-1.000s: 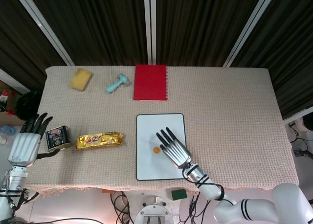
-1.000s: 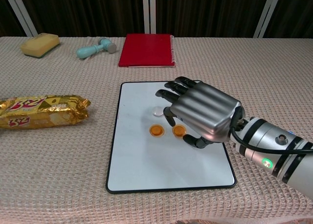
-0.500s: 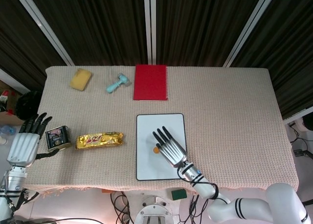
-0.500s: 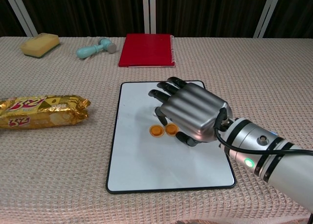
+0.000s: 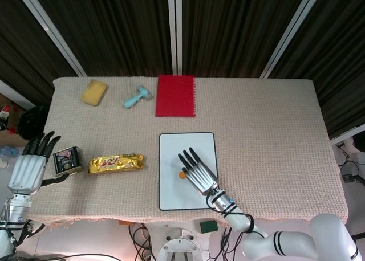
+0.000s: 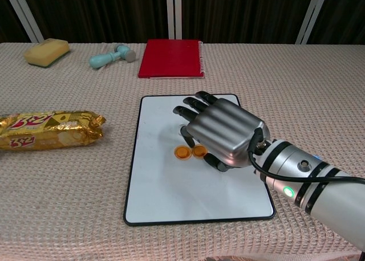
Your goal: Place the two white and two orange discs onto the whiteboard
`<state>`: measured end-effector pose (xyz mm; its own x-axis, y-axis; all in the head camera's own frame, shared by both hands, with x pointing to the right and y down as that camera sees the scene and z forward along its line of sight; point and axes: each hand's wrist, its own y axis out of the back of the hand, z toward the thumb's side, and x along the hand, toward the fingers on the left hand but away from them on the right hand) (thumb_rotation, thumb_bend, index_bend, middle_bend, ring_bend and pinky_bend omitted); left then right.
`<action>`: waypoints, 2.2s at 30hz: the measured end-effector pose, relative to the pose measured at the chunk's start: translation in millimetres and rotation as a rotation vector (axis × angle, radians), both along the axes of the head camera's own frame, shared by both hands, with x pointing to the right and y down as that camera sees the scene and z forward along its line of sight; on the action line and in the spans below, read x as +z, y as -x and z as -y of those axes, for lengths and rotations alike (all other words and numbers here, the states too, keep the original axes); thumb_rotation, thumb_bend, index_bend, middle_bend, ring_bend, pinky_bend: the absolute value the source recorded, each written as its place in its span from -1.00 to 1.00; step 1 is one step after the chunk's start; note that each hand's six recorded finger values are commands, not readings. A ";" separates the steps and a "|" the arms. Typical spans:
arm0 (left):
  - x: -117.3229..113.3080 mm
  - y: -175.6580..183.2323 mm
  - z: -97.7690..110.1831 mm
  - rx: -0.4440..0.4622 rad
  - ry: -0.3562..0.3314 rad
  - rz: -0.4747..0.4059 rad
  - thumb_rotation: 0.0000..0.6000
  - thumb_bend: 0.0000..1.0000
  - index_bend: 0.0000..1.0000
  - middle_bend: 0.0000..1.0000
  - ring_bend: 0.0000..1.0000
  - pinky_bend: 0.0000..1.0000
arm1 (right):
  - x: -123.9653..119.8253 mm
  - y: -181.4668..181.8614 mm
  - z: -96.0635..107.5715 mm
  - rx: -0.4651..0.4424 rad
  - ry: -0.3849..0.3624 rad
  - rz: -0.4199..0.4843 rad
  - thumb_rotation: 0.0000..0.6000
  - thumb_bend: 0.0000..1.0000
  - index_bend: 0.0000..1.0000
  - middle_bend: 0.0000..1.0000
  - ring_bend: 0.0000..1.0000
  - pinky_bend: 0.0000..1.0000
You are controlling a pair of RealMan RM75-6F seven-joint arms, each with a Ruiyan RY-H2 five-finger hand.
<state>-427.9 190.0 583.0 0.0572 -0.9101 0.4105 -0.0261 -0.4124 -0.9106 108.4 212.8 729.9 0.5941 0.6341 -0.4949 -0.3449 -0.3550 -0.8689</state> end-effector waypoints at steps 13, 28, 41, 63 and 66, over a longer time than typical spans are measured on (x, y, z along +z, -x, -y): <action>0.3 0.4 0.4 -0.003 0.001 0.000 0.63 -1.00 -0.78 -0.93 -0.98 -0.77 | 1.0 1.7 -0.4 -0.001 0.004 -0.002 1.00 -0.30 -0.06 -0.93 -1.00 -1.00; 0.4 1.3 0.4 -0.006 0.004 0.001 0.62 -1.00 -0.78 -0.93 -0.98 -0.77 | 1.3 2.4 -2.1 -0.007 0.005 -0.004 1.00 -0.31 -0.32 -0.93 -1.00 -1.00; 1.2 0.7 0.1 -0.004 0.007 0.003 0.62 -1.00 -0.78 -0.93 -0.98 -0.77 | -1.5 -0.3 -2.4 -0.005 0.002 -0.001 1.00 -0.31 -0.53 -0.94 -1.00 -1.00; 0.3 -0.7 -0.3 0.001 0.003 0.001 0.62 -1.00 -0.78 -0.93 -0.98 -0.77 | -46.8 -26.2 5.7 0.052 -0.064 0.109 1.00 -0.32 -0.64 -0.95 -1.00 -1.00; -0.2 -0.6 -0.3 0.000 0.001 0.001 0.62 -1.00 -0.78 -0.93 -0.98 -0.77 | -65.0 -47.3 13.0 0.101 -0.098 0.149 1.00 -0.33 -0.77 -0.97 -1.00 -1.00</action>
<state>-427.2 190.3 582.8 0.0573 -0.9097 0.4114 -0.0251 -0.4132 -0.9103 155.7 199.8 664.9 0.5871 0.7350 -0.3393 -0.1768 -0.2926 -0.9398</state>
